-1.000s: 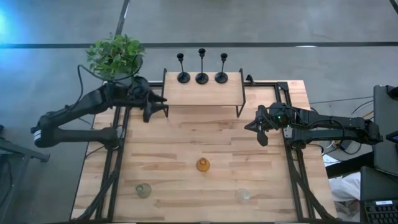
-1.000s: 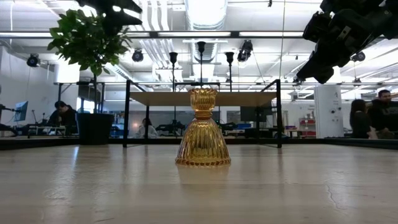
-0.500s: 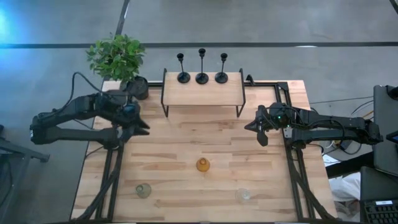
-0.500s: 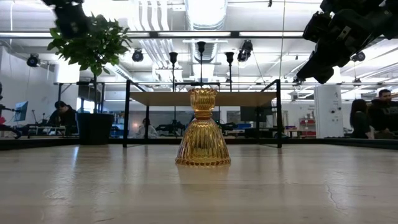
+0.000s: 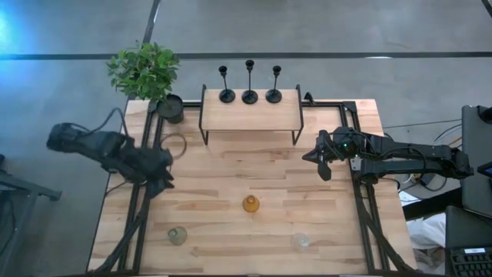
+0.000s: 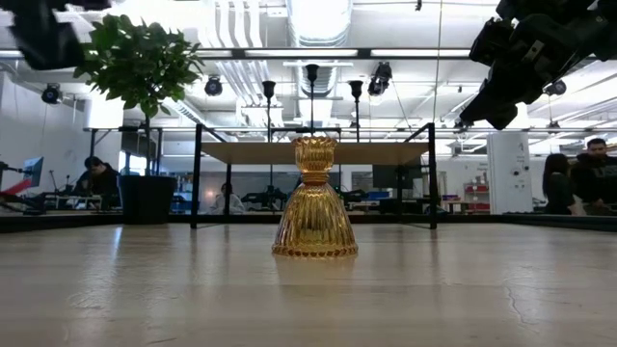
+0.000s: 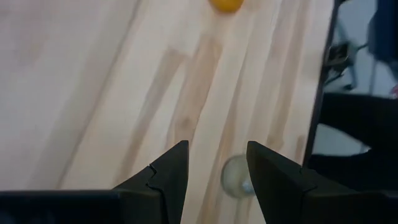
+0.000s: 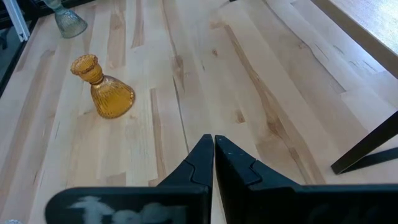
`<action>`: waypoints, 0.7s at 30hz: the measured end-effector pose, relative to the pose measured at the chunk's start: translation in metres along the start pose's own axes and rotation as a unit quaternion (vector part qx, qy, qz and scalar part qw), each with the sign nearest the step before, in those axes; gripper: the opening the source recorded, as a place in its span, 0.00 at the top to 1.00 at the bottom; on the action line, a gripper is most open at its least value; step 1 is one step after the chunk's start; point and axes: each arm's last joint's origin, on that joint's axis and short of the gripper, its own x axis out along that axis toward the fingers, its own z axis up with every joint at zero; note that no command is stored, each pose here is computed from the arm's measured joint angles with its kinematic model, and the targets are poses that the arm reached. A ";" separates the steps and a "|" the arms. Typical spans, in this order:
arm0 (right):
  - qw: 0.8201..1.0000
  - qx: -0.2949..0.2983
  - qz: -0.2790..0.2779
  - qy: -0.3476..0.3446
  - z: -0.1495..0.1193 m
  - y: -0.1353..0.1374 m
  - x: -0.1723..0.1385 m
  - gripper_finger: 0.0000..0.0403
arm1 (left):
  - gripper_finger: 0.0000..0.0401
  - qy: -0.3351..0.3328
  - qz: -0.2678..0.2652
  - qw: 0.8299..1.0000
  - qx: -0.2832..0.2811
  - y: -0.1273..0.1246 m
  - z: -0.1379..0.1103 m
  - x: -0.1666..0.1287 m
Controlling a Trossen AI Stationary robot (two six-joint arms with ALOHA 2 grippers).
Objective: Pick & Place candle stick holders
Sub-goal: Put the green candle holder on the shelf
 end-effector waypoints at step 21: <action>1.000 0.000 0.000 0.000 0.000 0.000 0.000 0.97 | 0.58 0.081 0.004 0.997 -0.010 -0.032 -0.071 0.056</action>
